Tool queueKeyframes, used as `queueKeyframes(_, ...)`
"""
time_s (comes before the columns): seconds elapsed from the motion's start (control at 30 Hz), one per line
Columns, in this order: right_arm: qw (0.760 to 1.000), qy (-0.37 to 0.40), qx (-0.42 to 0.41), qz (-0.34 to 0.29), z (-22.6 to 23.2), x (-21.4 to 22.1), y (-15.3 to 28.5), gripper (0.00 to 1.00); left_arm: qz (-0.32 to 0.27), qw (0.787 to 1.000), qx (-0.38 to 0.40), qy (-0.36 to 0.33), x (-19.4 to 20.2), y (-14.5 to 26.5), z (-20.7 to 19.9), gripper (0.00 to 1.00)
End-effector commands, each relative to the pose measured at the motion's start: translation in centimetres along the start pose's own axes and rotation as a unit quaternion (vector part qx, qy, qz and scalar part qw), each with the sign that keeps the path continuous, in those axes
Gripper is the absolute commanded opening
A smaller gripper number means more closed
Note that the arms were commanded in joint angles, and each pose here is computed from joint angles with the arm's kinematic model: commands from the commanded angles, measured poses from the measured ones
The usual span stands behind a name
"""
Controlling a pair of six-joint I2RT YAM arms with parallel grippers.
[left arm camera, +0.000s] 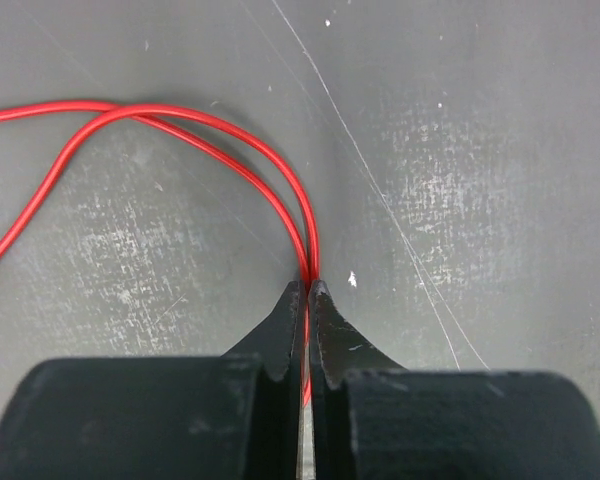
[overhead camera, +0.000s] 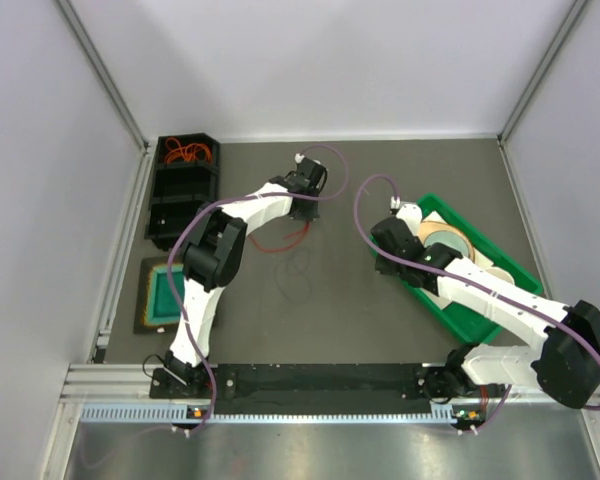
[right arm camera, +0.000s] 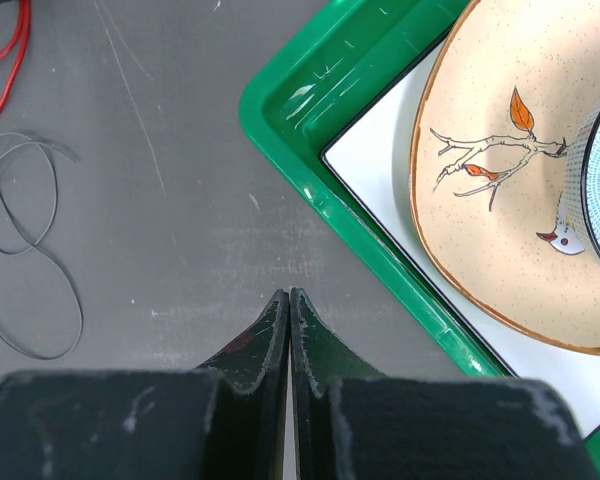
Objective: Untangle the cables
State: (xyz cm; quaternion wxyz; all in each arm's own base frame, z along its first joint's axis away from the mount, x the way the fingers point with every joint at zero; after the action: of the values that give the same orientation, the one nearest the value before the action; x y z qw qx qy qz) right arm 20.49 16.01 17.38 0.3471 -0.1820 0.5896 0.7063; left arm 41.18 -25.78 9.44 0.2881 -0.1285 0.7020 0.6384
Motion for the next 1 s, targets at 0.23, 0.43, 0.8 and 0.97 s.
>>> queueKeyframes(0.23,1.0,-0.015,-0.015,-0.021,0.6,-1.3,0.6,0.0,-0.054,0.998,0.017,0.005,-2.8,5.1,0.4,0.0)
queueKeyframes(0.43,1.0,-0.015,-0.015,-0.022,0.5,-1.3,0.7,0.0,-0.072,0.997,0.022,0.008,-3.4,7.0,0.5,0.0)
queueKeyframes(0.8,1.0,-0.016,-0.013,-0.022,0.4,-1.2,0.7,0.0,-0.14,0.989,0.035,0.02,-6.1,12.8,0.9,0.0)
queueKeyframes(0.97,1.0,-0.016,-0.016,-0.022,0.4,-1.1,0.7,0.0,-0.164,0.986,0.014,0.013,-7.0,14.6,1.6,0.0)
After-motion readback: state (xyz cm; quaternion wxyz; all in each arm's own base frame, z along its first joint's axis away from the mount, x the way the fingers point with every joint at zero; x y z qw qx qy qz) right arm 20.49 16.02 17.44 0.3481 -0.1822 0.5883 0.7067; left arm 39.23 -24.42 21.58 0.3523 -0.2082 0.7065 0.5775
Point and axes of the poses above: each gripper's point midway between its finger pads, its own y axis back along the fingers, its own z axis along the line the jaws close on, x = y × z, the point moved 8 cm from there along y, back along the fingers, and after that the axes turned 7 degrees about -y, right-handed, at the moved point
